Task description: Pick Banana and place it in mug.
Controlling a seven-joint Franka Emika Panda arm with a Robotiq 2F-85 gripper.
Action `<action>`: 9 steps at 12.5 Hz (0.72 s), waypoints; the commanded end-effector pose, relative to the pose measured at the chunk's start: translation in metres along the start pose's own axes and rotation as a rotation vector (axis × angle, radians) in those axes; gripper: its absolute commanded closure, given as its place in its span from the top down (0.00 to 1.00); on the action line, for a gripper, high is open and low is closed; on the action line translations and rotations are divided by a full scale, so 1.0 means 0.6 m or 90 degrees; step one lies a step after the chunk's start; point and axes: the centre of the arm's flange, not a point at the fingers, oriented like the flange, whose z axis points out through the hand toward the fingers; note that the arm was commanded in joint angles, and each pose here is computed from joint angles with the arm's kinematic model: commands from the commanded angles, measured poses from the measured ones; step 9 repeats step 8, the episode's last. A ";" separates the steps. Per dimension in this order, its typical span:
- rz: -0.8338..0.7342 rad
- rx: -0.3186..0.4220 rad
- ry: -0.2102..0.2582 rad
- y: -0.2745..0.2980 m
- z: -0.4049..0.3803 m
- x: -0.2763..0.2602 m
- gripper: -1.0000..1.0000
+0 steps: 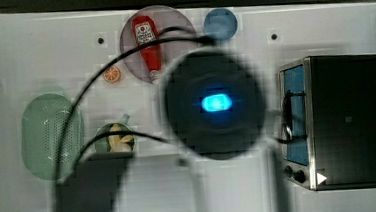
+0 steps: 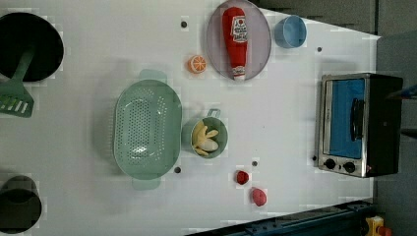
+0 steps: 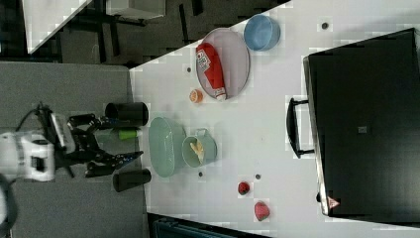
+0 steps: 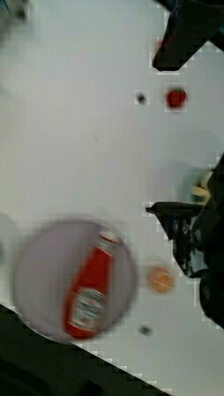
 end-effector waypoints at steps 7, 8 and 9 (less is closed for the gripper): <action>-0.048 -0.044 0.013 0.028 -0.014 0.028 1.00; -0.049 -0.045 0.013 0.028 -0.014 0.028 1.00; -0.049 -0.045 0.013 0.028 -0.014 0.028 1.00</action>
